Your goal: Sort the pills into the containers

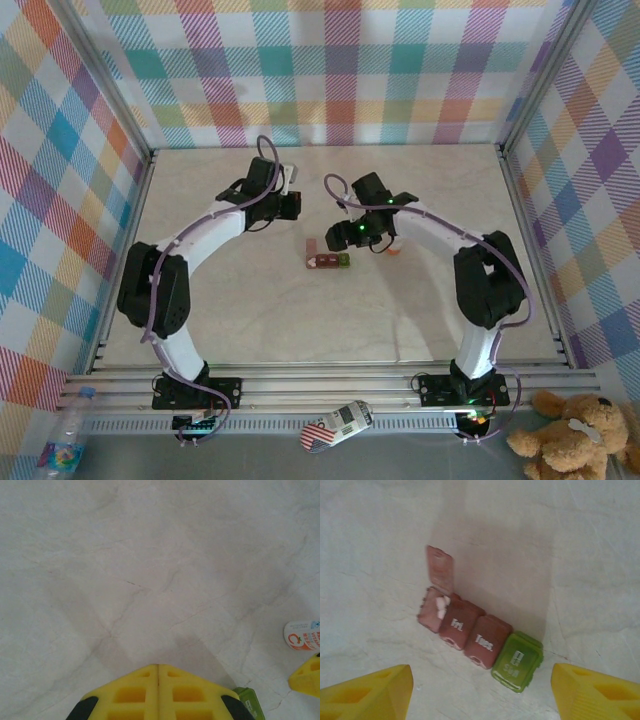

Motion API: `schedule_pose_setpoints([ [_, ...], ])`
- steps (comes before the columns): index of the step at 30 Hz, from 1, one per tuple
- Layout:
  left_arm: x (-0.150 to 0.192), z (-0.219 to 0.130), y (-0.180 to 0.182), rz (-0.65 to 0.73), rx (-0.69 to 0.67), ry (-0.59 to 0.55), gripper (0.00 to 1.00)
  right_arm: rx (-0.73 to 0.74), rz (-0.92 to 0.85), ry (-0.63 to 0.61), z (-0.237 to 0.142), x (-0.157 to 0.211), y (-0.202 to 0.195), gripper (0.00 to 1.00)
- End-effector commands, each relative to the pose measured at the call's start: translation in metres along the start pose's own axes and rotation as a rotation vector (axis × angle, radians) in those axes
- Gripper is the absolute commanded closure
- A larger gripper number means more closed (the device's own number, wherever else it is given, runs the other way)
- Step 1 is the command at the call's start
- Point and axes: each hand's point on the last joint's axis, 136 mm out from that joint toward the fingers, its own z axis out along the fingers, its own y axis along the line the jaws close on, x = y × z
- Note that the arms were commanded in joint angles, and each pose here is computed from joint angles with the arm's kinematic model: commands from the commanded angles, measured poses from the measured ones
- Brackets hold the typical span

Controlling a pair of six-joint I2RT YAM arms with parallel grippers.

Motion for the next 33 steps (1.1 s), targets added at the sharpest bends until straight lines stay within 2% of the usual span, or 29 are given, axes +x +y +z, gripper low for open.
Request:
schedule_pose_setpoints([
  [1,0.014,0.008,0.005,-0.008,0.002,0.101,1.0,0.056,0.035,0.033,0.006,0.003,-0.007,0.27],
  [8,0.022,0.022,0.01,-0.018,-0.015,0.143,1.0,0.105,0.052,0.078,0.026,0.013,-0.019,0.27],
  [33,0.038,0.048,0.017,-0.044,-0.023,0.207,1.0,0.16,0.071,0.164,0.056,0.034,-0.033,0.3],
])
